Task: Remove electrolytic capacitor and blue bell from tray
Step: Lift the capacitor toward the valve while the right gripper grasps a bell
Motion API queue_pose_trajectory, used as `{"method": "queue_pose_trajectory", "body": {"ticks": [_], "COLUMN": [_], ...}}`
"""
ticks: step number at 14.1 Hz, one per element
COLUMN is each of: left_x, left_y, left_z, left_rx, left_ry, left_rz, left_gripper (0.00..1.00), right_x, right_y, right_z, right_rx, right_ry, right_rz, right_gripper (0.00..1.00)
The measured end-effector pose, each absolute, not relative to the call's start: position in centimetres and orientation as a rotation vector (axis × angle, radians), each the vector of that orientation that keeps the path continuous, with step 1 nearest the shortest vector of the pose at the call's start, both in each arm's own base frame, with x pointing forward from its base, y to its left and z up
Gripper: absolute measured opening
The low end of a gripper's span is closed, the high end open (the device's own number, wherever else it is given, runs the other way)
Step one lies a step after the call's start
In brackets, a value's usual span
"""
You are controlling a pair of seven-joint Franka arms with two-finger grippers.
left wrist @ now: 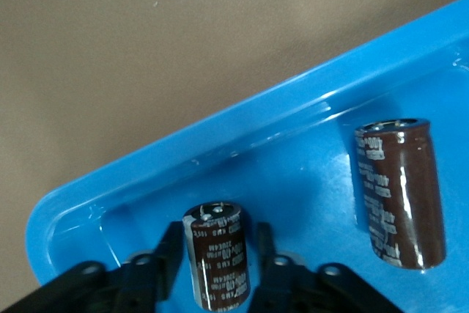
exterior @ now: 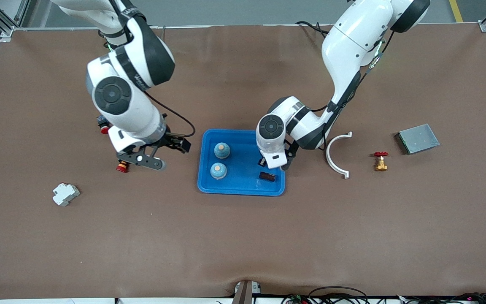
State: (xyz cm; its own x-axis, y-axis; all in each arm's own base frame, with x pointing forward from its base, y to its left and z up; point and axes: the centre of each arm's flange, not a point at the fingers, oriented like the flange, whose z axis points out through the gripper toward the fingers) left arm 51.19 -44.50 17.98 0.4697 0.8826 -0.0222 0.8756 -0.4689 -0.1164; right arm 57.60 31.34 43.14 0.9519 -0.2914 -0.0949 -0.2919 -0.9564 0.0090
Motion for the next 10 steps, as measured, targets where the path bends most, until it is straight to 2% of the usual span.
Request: {"method": "queue_pose_trajectory", "body": {"ticks": [1,6,10], "left_x": [51.2,51.7,53.5], "left_y": [-44.5,-44.4,-42.5], "left_z": [18.0,18.9,24.7], "left_rx": [-2.617,-2.619,-2.591], "left_ry": [-1.570,-1.579,-1.598], "left_rz": [0.120,0.110,0.051], "left_gripper": [0.33,0.33,0.33], "right_x": [57.5,57.9,57.8], "right_y": [32.0,34.6,36.7], "right_z": [42.3,37.0,34.3], "right_rx": [-3.098,-3.080,-3.057], "right_ry": [0.470,0.541,0.568], "right_rz": [0.151,0.143,0.109], "right_gripper": [1.00,1.00,1.00]}}
